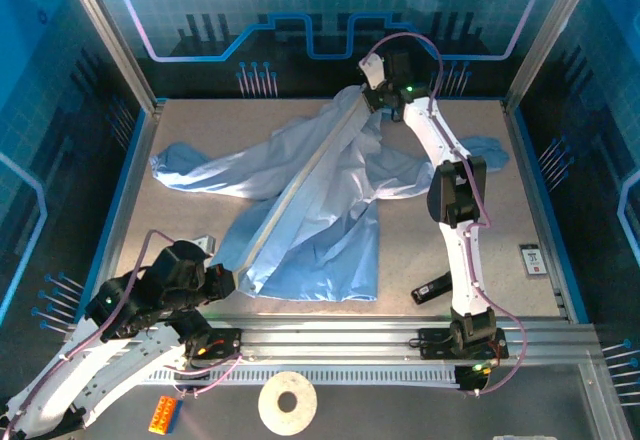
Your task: Zip up the jacket
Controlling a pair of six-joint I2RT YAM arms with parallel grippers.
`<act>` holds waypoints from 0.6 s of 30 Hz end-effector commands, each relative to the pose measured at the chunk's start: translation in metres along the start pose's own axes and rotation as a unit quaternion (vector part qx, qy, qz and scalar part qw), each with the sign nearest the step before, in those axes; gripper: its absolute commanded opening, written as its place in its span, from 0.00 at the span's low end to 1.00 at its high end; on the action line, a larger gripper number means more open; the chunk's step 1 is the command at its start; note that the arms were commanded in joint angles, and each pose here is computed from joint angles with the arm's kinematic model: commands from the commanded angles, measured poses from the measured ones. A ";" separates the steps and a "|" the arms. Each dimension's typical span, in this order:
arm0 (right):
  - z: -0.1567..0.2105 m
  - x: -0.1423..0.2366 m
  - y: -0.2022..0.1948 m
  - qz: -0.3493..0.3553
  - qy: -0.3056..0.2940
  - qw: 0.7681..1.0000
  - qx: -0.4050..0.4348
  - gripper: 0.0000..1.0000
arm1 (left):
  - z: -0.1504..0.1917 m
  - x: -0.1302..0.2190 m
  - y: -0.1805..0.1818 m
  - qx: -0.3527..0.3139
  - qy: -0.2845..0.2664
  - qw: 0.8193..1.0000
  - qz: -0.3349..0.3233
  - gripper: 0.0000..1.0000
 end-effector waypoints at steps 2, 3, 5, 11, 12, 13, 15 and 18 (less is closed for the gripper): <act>-0.005 0.005 -0.056 0.083 -0.039 0.995 -0.040 0.00 | 0.010 -0.003 0.013 0.011 0.032 0.999 -0.042 0.00; -0.005 0.004 -0.057 0.083 -0.041 0.995 -0.042 0.00 | 0.010 -0.004 0.013 0.011 0.033 0.998 -0.043 0.00; -0.005 0.003 -0.059 0.084 -0.044 0.994 -0.045 0.00 | 0.009 -0.007 0.012 0.012 0.034 0.998 -0.042 0.00; -0.005 0.002 -0.067 0.090 -0.055 0.993 -0.056 0.00 | 0.009 -0.025 0.008 0.018 0.052 0.998 -0.036 0.00; -0.005 0.001 -0.069 0.089 -0.056 0.993 -0.059 0.00 | 0.009 -0.030 0.008 0.020 0.059 0.997 -0.034 0.00; -0.005 0.001 -0.070 0.089 -0.059 0.992 -0.062 0.00 | 0.009 -0.033 0.008 0.023 0.064 0.997 -0.037 0.00; -0.006 0.002 -0.073 0.092 -0.065 0.991 -0.066 0.00 | 0.007 -0.037 0.007 0.029 0.075 0.996 -0.045 0.00; -0.006 -0.001 -0.076 0.097 -0.069 0.991 -0.066 0.00 | 0.002 -0.044 0.005 0.046 0.082 0.995 -0.044 0.00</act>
Point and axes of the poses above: each hand's point on the last joint's axis, 136 mm out from that joint toward the fingers, its own x axis back along the fingers, its own y axis along the line the jaws close on, z = x × y, the point moved 10 cm from there along x, back along the fingers, and after that the axes turned 1 degree about -x, right-handed, at the moved point
